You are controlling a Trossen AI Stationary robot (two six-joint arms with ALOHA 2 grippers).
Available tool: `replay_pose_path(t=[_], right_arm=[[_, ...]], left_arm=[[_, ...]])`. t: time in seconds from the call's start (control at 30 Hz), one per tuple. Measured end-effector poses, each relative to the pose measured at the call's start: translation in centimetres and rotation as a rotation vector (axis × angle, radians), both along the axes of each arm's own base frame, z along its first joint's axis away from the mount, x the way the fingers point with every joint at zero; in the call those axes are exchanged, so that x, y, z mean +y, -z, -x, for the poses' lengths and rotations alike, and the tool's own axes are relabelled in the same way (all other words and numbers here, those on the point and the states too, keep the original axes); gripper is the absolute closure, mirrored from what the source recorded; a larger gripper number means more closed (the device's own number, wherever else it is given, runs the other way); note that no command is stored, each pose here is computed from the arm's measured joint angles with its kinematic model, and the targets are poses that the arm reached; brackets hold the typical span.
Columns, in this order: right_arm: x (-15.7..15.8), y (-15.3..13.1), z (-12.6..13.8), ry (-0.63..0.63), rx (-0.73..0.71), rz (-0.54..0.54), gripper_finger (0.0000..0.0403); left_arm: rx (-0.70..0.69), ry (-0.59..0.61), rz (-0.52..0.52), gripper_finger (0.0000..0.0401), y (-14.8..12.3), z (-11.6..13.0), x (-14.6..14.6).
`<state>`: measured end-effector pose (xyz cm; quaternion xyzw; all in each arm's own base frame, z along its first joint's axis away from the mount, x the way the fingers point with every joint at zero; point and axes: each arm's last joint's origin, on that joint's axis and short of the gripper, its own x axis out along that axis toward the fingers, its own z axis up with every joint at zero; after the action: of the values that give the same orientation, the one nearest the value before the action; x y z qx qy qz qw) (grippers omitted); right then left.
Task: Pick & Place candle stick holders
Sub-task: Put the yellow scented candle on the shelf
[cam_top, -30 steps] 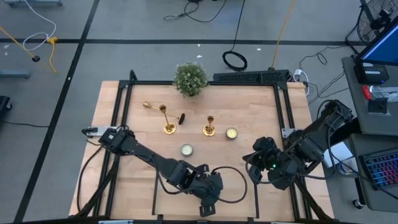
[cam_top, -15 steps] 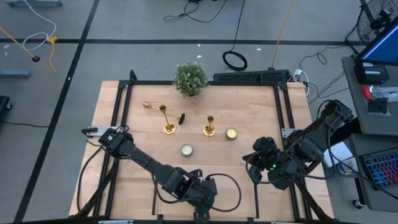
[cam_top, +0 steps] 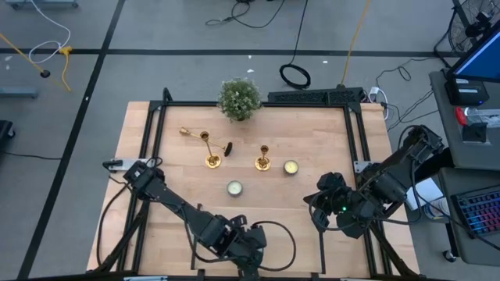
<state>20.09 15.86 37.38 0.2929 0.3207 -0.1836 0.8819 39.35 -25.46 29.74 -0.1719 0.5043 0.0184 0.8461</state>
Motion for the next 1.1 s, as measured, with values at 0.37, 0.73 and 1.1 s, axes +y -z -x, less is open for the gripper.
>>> replay_pose_path(t=[0.37,0.73,1.1], right_arm=[[0.0,0.0,0.0,-0.009,-0.005,0.009,0.0403],[0.0,-0.1,-0.1,0.001,-0.019,0.023,0.0403],[0.0,-0.1,-0.1,0.004,-0.019,0.024,0.0403]], left_arm=[[0.028,-0.019,0.004,0.0401,-0.7,1.4,-0.5],[0.055,0.0,0.018,0.0401,-1.3,2.4,-1.0],[0.106,0.0,-0.012,0.0401,-1.0,3.1,-1.0]])
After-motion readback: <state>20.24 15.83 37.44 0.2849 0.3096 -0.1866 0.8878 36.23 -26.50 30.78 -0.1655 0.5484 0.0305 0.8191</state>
